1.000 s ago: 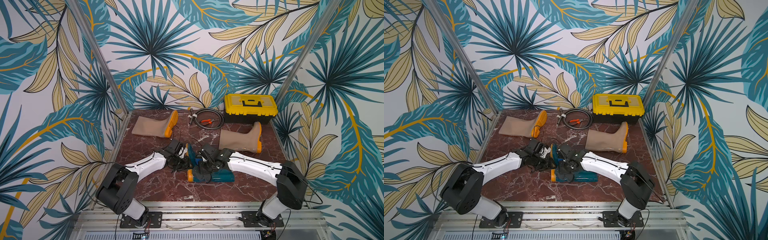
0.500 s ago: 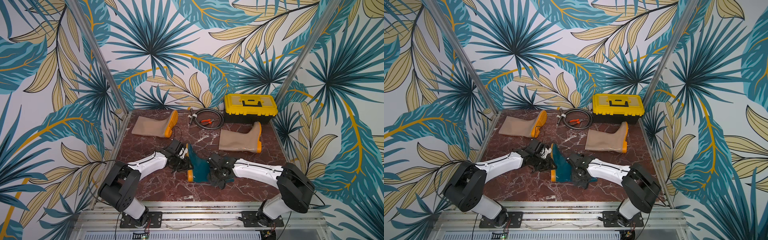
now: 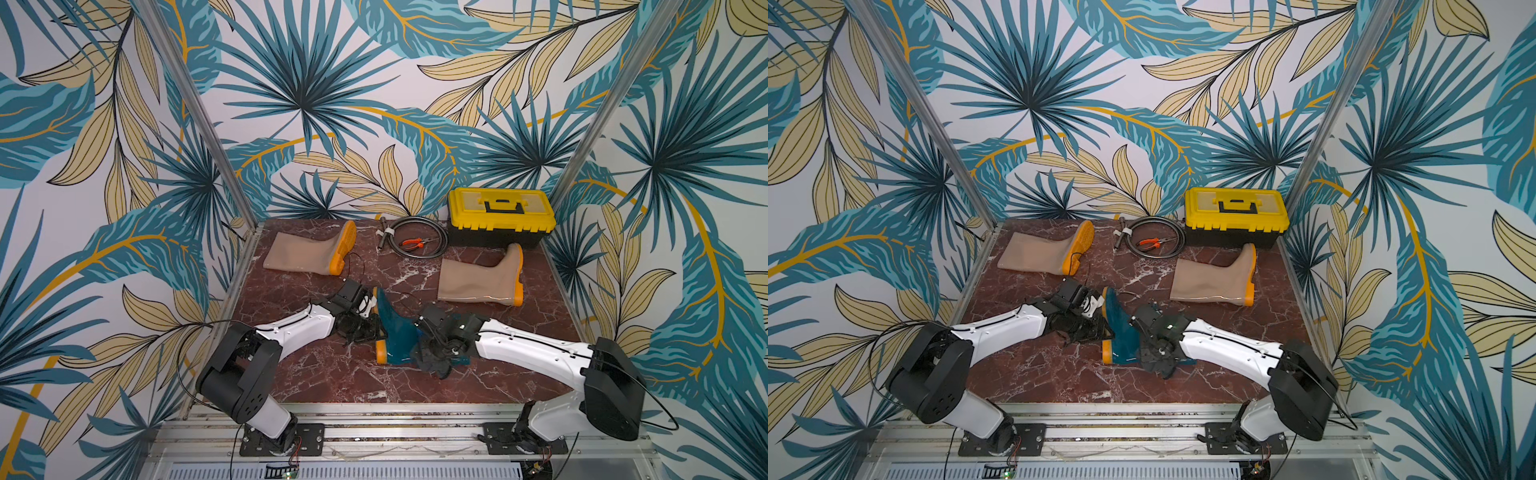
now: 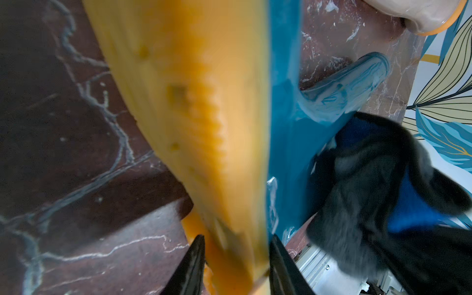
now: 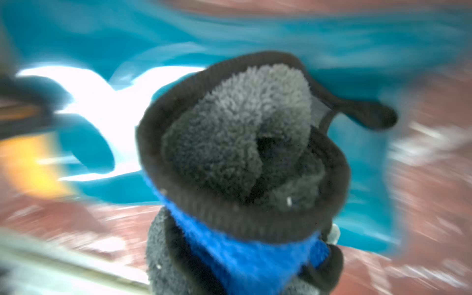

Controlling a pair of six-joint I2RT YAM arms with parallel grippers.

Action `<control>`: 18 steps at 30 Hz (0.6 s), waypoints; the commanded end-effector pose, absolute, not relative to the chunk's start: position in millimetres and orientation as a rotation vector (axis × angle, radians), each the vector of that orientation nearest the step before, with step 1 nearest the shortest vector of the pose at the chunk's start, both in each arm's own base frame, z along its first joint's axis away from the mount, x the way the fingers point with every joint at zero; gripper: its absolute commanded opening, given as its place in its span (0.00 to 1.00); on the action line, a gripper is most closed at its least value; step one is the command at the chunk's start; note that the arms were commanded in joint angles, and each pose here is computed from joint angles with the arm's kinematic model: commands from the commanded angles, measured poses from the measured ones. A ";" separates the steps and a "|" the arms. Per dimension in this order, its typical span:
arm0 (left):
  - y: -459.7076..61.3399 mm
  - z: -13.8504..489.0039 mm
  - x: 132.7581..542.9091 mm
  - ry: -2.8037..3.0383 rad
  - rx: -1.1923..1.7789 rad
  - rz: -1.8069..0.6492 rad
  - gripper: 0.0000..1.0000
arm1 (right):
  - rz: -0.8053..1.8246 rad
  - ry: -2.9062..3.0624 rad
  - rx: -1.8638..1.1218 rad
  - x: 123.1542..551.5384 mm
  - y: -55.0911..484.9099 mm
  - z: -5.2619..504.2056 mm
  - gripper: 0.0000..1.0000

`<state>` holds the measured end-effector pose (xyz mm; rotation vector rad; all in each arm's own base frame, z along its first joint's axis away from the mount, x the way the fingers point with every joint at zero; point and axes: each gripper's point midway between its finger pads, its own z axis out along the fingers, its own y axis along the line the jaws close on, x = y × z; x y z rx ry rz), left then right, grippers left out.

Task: Wipe the rubber boots with a cloth
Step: Wipe the dirt off the rubber boot.

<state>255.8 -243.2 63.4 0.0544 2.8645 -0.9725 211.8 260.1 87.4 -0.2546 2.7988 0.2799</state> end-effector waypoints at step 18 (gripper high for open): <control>-249.0 46.7 251.3 2.920 0.139 -0.978 0.39 | -0.192 3.001 0.102 184.8 105.8 22.4 0.00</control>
